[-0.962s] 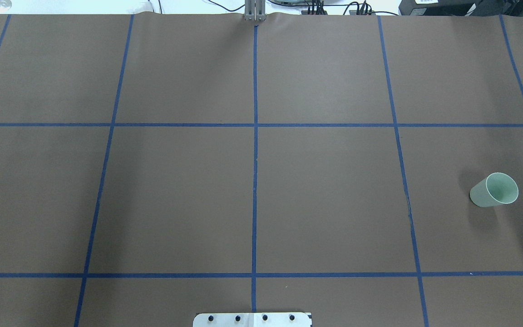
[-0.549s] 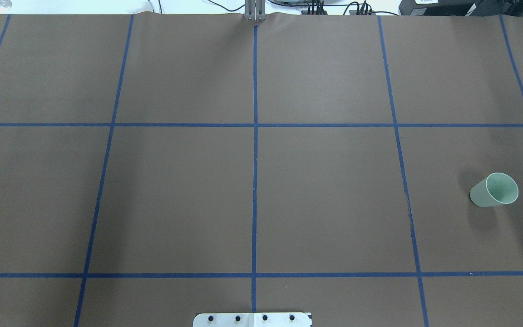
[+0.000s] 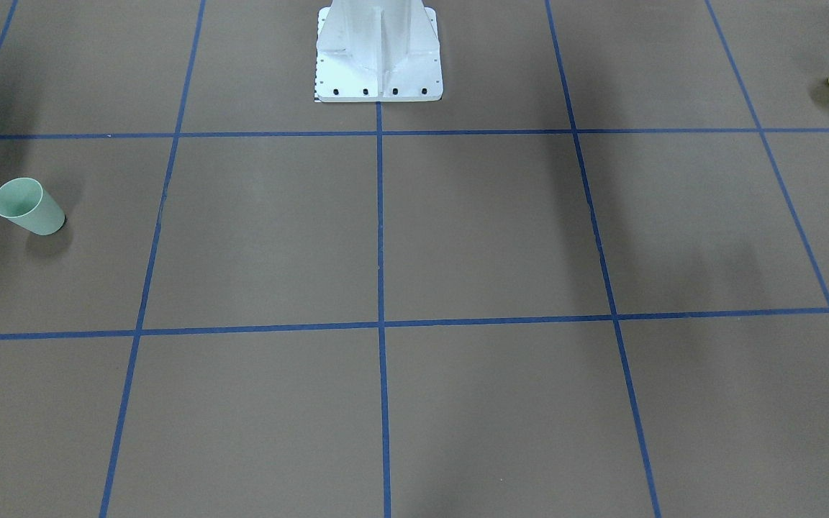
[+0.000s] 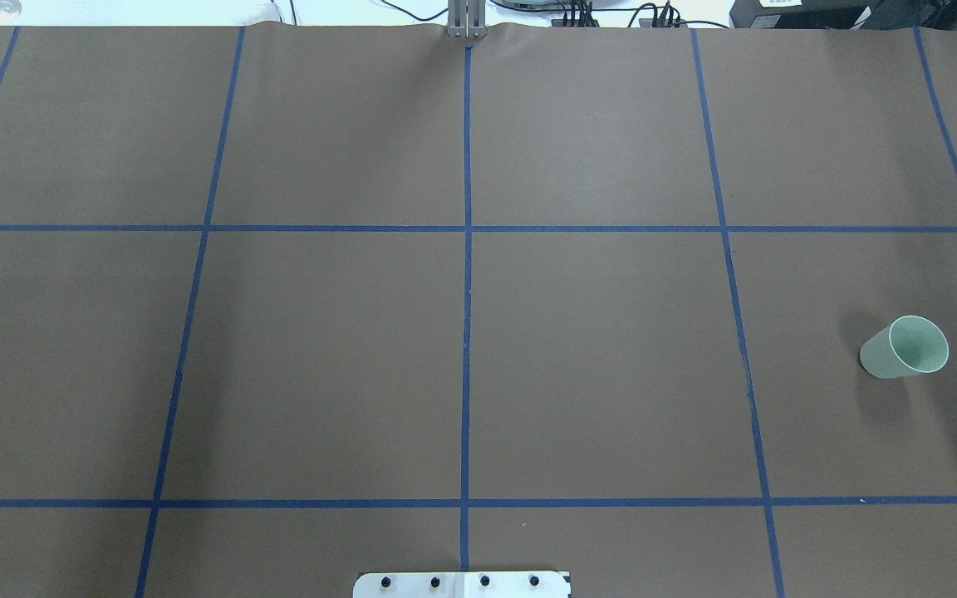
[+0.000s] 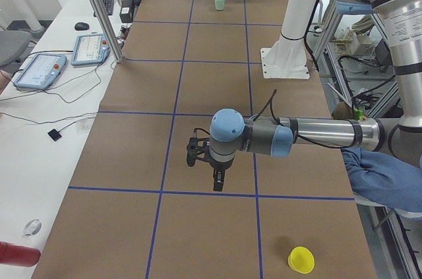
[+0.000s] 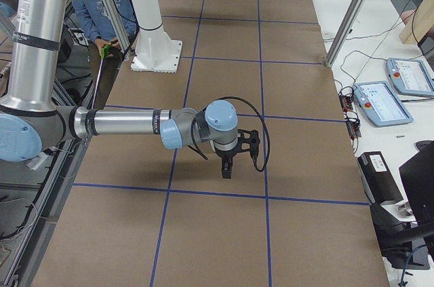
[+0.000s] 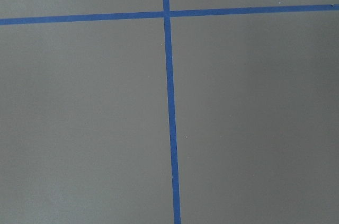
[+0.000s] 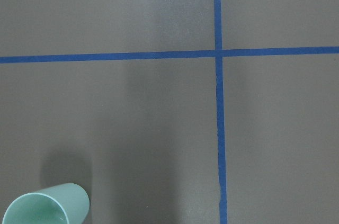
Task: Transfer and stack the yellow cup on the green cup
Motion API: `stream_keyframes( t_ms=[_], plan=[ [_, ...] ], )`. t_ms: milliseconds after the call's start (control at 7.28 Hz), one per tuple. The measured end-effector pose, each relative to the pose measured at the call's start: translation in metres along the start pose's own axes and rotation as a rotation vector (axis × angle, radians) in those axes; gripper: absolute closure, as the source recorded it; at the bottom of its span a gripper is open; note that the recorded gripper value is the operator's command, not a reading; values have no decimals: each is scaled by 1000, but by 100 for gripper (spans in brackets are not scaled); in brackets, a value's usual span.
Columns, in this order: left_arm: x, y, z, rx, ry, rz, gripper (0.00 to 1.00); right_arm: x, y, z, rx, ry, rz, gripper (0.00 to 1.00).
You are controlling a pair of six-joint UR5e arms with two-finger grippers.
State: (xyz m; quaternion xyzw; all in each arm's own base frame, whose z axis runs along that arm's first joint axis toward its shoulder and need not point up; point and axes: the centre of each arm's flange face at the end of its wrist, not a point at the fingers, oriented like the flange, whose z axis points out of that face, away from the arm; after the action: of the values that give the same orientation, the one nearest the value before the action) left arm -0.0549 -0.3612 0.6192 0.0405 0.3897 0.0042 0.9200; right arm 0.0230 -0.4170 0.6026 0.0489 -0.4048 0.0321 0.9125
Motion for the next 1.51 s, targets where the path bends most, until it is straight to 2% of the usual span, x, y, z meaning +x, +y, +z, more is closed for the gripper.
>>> stream_keyframes(
  t_ms=[275, 412, 687, 962, 1236, 1511],
  plan=[
    [-9, 3, 7, -8, -24, -11, 0, -5, 1, 1, -10, -34, -4, 0],
    [-11, 3, 10, -10, -28, -51, 0, -7, 1, 1, -17, -53, -5, 0],
    [-7, -3, 15, 14, -26, -268, 0, -8, 5, 4, -34, -83, 0, 0],
    [15, -15, 26, 59, -36, -509, 0, -5, 9, 8, -47, -89, 9, 0],
    [34, -20, 48, 120, -121, -675, 0, -4, 10, 16, -64, -82, 7, 0],
    [40, -15, 78, 234, -297, -831, 0, -8, 11, 24, -82, -83, -6, 0]
  ],
)
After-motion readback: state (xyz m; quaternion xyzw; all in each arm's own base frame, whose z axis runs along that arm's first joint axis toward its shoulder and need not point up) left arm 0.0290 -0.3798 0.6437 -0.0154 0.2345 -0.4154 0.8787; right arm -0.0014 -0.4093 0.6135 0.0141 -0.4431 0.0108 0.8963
